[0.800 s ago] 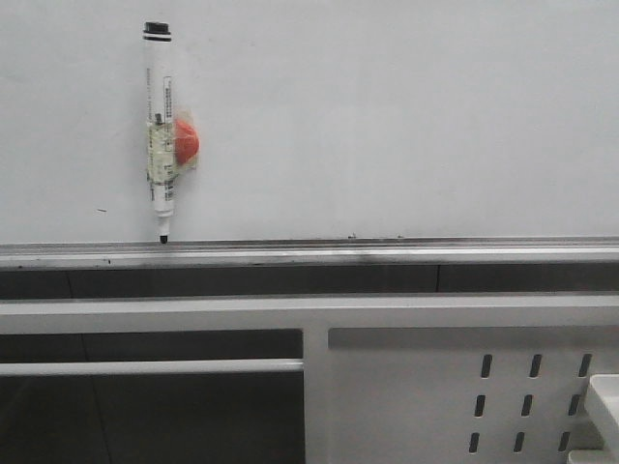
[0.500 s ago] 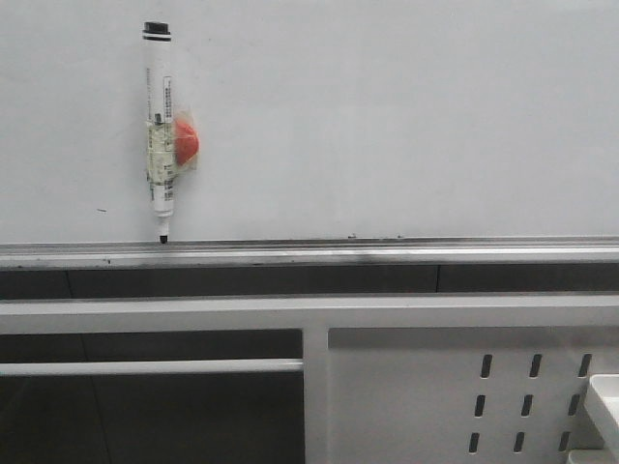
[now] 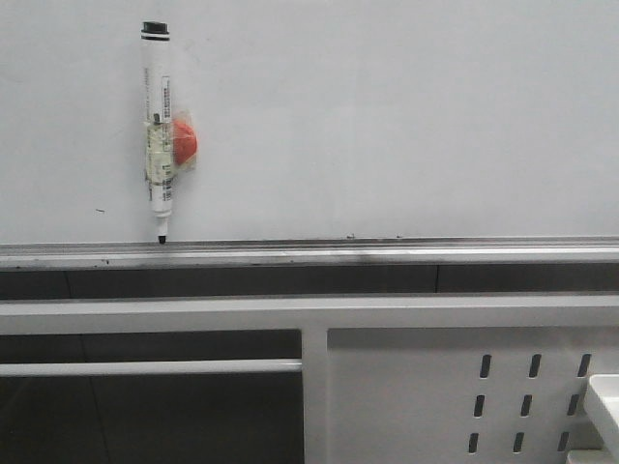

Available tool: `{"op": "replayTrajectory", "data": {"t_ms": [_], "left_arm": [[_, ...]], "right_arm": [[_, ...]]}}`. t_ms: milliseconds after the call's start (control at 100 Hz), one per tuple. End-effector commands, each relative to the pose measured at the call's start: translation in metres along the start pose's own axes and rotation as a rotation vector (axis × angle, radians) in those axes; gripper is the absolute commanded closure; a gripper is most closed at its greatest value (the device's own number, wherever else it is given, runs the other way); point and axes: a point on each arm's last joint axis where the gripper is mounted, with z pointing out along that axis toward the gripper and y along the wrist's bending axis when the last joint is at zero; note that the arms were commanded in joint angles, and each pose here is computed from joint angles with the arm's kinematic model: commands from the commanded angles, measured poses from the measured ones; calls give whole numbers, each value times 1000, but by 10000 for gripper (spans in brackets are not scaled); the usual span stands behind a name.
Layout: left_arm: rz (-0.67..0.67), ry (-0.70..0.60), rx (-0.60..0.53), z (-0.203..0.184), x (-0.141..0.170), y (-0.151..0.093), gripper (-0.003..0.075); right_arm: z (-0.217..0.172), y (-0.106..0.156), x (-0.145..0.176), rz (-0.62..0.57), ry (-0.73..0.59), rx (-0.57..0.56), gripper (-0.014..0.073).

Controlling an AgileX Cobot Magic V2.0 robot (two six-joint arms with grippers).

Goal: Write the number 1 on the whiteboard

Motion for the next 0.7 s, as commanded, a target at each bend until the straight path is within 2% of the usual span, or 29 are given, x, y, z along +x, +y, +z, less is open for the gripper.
{"op": "replayTrajectory", "data": {"t_ms": [0,150,230,300,380,480,550,690], "left_arm": [[33,-186,-11,-2,-8,-1,740],[33,-296,-16,-5,-18,-1,740],[-56,-370,-17,-7,-24,1,740],[-184,-360,-18,-7,-28,4,740],[-216,-286,-15,-7,-39,6,740],[-327,-153,10,-7,-70,11,740],[-375,-155,24,-9,-93,14,740],[-379,-313,9,-13,-126,22,740]], "right_arm": [[-4,-2,-18,105,-244,5,664],[-12,-6,-39,126,-499,35,664],[-16,-7,-47,126,-571,41,664],[-17,-2,-55,126,-472,10,664],[-20,8,-66,79,-231,-41,664],[-25,15,-95,70,-118,-70,664],[-26,17,-116,68,-133,-74,664],[-25,17,-142,73,-254,-62,664]]}}
